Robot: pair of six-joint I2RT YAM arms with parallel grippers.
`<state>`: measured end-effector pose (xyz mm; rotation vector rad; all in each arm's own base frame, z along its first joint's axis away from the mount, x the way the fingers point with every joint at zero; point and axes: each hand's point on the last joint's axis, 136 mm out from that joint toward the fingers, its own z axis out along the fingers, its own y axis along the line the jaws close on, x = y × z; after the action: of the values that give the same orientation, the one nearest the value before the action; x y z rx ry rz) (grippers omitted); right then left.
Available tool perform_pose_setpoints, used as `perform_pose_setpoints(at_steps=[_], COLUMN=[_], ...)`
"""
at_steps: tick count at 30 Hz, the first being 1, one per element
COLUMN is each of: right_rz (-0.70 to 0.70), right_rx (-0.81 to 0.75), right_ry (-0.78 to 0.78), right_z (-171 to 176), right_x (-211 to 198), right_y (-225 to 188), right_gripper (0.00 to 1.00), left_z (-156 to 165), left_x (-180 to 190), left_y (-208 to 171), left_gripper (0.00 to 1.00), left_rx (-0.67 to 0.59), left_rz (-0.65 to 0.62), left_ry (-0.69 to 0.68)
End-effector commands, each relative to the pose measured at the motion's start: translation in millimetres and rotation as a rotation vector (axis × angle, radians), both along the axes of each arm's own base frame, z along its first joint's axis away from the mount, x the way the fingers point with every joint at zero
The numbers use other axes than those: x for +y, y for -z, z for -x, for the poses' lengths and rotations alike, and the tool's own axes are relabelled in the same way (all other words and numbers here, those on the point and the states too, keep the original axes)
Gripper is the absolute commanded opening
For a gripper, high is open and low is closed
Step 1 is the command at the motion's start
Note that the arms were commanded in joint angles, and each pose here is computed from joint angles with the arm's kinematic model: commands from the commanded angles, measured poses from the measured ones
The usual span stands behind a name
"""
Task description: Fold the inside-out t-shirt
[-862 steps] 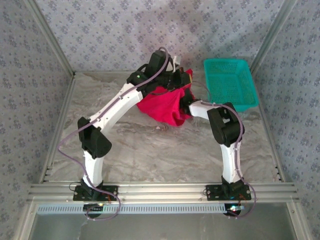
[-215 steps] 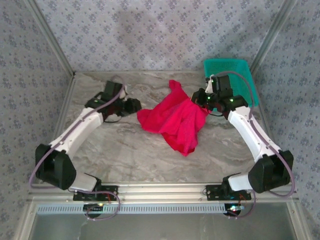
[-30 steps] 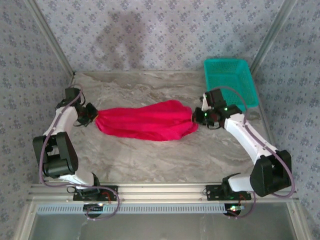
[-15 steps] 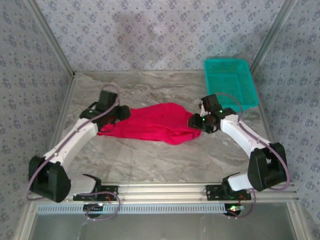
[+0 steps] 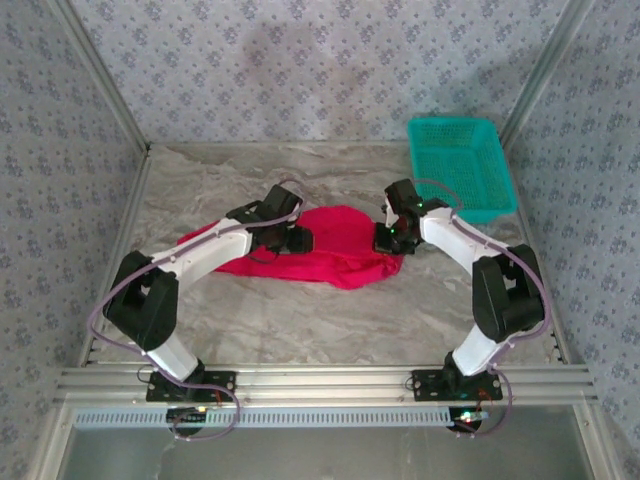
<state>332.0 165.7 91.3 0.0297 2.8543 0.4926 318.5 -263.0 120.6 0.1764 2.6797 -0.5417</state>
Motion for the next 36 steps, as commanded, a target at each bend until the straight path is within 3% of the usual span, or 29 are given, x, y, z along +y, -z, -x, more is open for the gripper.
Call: perform_pose_setpoints(at_steps=[1,5,9,10,11,12,14,21,27,32,34,36], right_rz=[0.012,-0.015,-0.068,-0.083,-0.089,-0.082,-0.052,-0.047,-0.064,-0.097,-0.144,-0.209], right_rx=[-0.082,-0.125,-0.114,-0.102,-0.082,-0.057,-0.017,-0.036,-0.056,-0.037,-0.028,-0.022], right_ry=[-0.009,0.004,0.012,0.010,0.013,0.021,0.040,0.116,0.144,0.154,0.155,0.159], right_z=[-12,-29,-55,-61,-68,-73,-74,-45,-16,3,9,14], right_x=[-3,-2,5,7,7,6,-1,-29,-47,-48,-39,-28], right_y=[-42,-62,-55,-51,-44,-39,-30,-36,-42,-34,-31,-25], right_gripper=[0.00,0.00,0.00,0.06,0.22,0.29,0.36,0.38,0.42,0.42,0.45,0.46], left_z=[-4,-13,-24,-25,-26,-26,-23,-14,5,3,-3,-8], left_x=[-18,-39,-63,-68,-74,-80,-92,-122,-145,-153,-151,-151], left_y=[-17,-24,-29,-30,-31,-31,-30,-8,3,34,43,44], left_gripper=[0.47,0.53,0.59,0.59,0.59,0.59,0.58,0.55,0.58,0.58,0.53,0.40], left_rx=[-0.054,-0.122,-0.199,-0.206,-0.203,-0.188,-0.144,-0.053,-0.043,0.025,0.044,0.046], left_rz=[0.018,0.001,0.017,0.030,0.048,0.074,0.123,0.168,0.141,0.074,0.034,0.009], left_ry=[0.105,0.237,0.368,0.387,0.403,0.415,0.430,0.436,0.509,0.498,0.476,0.459])
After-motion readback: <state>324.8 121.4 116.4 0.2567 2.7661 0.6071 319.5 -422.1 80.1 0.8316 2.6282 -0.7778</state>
